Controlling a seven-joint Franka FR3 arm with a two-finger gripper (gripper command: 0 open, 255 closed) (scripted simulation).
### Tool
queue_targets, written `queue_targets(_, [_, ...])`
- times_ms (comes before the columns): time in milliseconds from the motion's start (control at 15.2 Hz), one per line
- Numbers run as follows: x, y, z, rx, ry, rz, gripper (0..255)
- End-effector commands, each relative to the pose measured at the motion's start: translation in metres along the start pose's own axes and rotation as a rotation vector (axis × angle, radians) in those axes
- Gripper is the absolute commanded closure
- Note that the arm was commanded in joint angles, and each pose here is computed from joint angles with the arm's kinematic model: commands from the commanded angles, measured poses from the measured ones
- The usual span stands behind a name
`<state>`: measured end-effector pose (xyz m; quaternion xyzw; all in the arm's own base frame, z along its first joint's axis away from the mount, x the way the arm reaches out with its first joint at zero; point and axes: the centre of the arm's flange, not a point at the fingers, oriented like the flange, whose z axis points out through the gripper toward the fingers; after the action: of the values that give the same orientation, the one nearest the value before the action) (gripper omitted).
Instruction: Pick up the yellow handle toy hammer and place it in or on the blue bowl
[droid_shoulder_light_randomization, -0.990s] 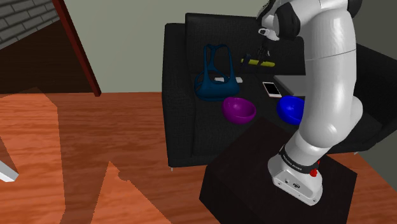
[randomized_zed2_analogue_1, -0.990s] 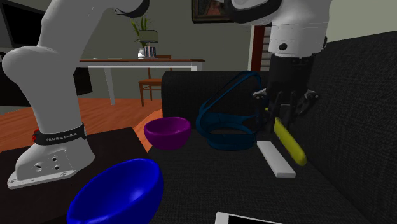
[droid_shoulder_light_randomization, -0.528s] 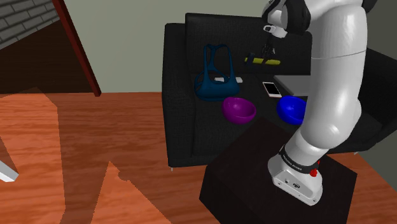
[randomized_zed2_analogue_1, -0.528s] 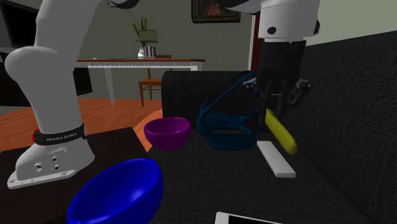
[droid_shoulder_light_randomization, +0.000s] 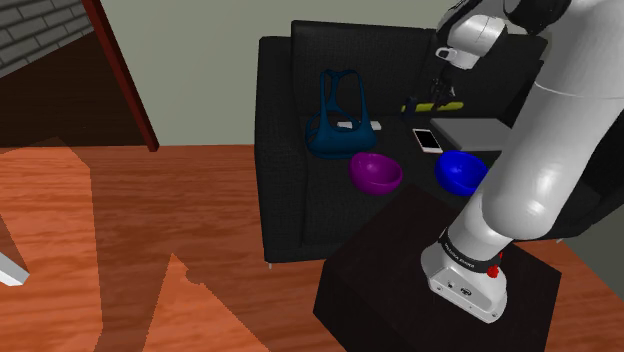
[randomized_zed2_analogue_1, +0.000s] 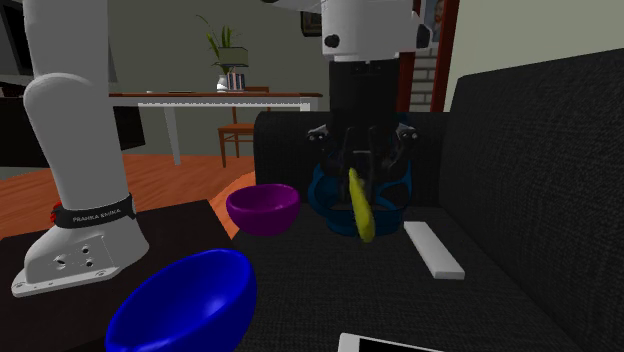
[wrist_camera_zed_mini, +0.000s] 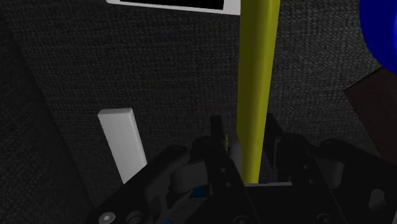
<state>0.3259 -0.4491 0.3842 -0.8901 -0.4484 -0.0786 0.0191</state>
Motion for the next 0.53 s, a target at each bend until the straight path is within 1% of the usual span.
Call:
queue_targets(0, [-0.006,-0.026,0.002,0.002,0.001,-0.004,255])
queue_targets(462, [-0.035,-0.113,-0.002,0.002,0.001,-0.004,255])
